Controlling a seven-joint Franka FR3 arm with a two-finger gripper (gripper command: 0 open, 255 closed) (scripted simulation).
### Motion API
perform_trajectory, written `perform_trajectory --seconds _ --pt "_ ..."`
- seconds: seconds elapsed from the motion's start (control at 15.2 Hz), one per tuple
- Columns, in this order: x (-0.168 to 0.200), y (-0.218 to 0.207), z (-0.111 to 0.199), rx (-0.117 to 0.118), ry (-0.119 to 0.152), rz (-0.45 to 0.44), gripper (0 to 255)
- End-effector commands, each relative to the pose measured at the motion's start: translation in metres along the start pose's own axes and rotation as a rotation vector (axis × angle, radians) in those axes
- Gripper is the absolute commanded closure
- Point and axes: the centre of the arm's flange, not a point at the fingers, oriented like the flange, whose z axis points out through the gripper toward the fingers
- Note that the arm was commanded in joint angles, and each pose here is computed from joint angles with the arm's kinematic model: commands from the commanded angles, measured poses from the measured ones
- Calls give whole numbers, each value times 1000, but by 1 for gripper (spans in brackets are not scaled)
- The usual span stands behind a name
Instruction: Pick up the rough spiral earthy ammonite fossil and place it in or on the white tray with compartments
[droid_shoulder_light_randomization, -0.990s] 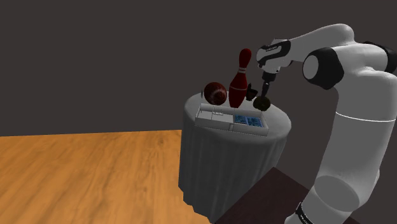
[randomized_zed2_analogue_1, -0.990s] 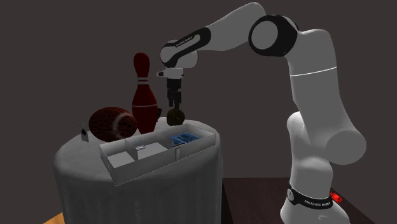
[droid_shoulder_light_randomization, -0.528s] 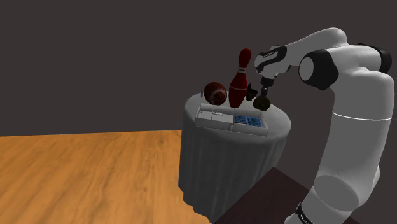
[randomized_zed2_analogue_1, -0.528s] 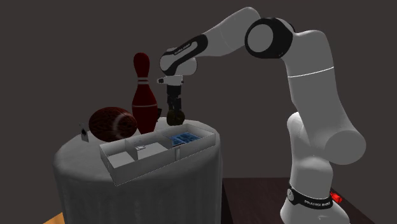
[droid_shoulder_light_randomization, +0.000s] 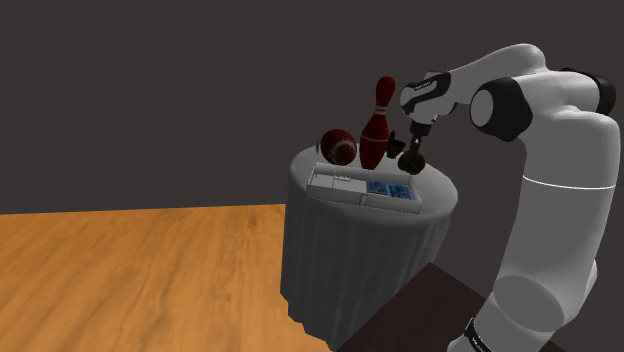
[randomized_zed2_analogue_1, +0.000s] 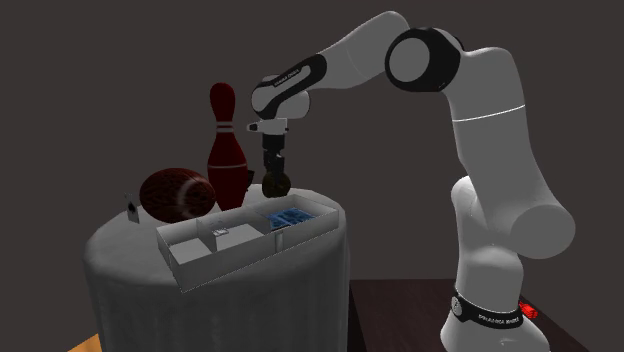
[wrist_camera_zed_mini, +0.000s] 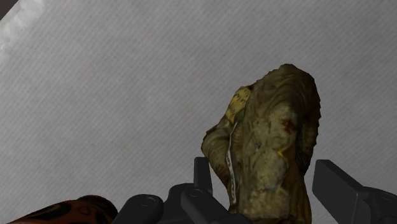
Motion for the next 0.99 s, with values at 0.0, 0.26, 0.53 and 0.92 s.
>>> perform_trajectory --seconds 0.0,0.26,0.53,0.92 --pt "0 0 1 2 -1 0 255" --pt "0 -1 2 2 -1 0 255" --pt "0 0 -4 2 -1 0 255" --pt "1 2 -35 2 -1 0 255"
